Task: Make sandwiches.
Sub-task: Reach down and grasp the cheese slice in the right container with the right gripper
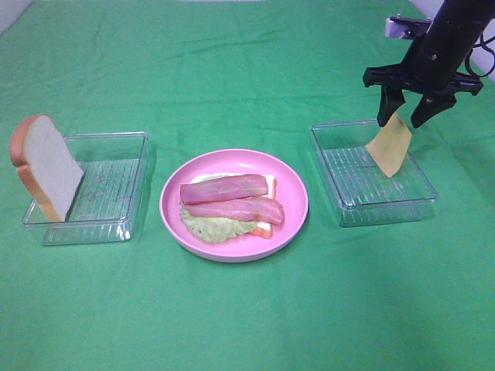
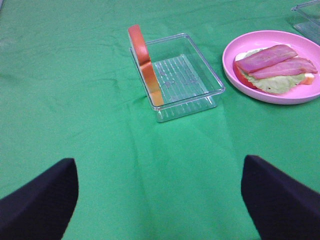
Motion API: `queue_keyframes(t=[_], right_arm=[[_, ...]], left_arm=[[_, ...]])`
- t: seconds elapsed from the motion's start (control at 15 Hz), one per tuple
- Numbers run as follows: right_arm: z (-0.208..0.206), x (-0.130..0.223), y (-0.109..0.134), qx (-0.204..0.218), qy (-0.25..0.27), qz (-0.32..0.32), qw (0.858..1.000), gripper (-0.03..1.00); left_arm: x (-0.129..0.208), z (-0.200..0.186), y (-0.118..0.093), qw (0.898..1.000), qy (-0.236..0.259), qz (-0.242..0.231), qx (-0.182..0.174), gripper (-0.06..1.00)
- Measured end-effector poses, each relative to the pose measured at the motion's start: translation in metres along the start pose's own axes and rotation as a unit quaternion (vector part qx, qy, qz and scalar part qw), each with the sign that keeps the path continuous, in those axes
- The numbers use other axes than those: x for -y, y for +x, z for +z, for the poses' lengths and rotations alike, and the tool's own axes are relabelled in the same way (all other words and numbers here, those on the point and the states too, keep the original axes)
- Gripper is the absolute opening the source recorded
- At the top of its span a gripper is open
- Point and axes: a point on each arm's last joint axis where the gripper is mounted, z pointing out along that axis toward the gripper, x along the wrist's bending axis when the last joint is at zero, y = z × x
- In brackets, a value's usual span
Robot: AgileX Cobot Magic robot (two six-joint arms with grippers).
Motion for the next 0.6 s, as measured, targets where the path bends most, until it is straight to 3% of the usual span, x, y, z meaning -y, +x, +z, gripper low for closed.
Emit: queue_keyframes(t=[0.6], right_arm=[[0.012,0.004,-0.002,0.002,0.033,0.001,0.999,0.39]], left_arm=[[0.000,0.000,0.000,1.000,0.000,0.000,0.000,0.83]])
